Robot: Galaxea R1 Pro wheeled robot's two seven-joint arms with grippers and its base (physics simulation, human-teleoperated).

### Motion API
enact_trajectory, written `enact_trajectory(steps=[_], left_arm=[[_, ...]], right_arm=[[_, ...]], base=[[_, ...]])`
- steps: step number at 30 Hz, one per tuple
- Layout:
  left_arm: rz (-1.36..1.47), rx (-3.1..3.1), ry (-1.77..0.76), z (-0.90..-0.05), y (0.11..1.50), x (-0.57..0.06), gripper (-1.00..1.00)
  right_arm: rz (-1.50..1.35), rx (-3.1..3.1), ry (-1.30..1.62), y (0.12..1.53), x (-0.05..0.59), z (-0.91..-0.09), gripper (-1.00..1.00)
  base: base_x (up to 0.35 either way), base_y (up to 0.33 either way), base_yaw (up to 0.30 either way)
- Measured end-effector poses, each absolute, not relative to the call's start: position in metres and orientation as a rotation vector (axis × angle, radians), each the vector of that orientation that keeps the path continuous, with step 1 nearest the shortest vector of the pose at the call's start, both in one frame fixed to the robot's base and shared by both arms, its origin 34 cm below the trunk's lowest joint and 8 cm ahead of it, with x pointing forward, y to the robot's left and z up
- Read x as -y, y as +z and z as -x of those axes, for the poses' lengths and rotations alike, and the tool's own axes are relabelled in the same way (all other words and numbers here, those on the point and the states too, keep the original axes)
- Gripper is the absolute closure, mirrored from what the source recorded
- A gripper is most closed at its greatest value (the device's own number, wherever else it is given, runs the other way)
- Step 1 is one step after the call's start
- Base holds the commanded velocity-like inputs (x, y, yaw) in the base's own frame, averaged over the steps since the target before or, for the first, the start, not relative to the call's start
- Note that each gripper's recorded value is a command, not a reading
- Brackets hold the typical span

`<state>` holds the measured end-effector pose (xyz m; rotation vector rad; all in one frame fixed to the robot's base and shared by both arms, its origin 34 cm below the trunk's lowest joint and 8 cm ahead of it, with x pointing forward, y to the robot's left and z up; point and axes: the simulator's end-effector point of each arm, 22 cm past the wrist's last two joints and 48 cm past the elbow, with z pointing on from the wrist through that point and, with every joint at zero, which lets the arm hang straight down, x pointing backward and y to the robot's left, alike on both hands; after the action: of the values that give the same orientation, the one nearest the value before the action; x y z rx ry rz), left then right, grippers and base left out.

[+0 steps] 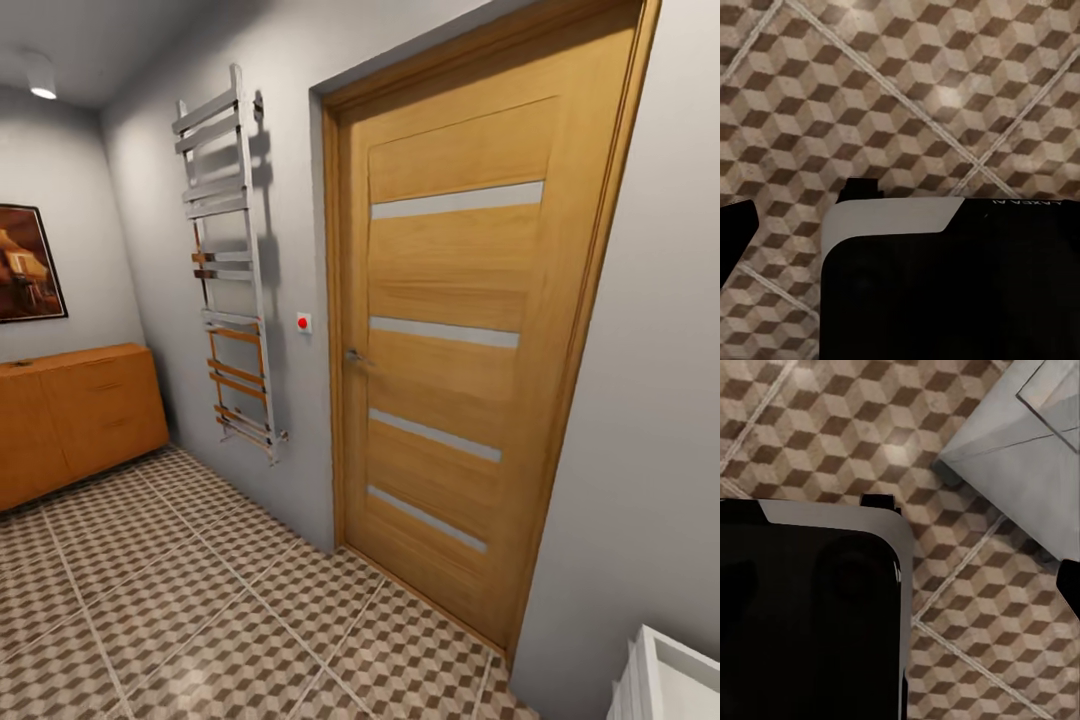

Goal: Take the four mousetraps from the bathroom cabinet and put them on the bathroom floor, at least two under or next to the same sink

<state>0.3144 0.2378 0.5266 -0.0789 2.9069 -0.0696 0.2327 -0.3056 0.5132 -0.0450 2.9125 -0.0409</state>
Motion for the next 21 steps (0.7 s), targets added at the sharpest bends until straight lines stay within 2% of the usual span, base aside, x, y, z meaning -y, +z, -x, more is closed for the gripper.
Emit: enact_trajectory(steps=[21], left_arm=[[0.080,-2.906,-0.072,-0.3146,0.5267,-0.2366,-1.00]], right_arm=[[0.044,-2.912,-0.041,0.5132,0.3057,-0.2327,-1.00]], base=[[0.000,0.000,0.276]])
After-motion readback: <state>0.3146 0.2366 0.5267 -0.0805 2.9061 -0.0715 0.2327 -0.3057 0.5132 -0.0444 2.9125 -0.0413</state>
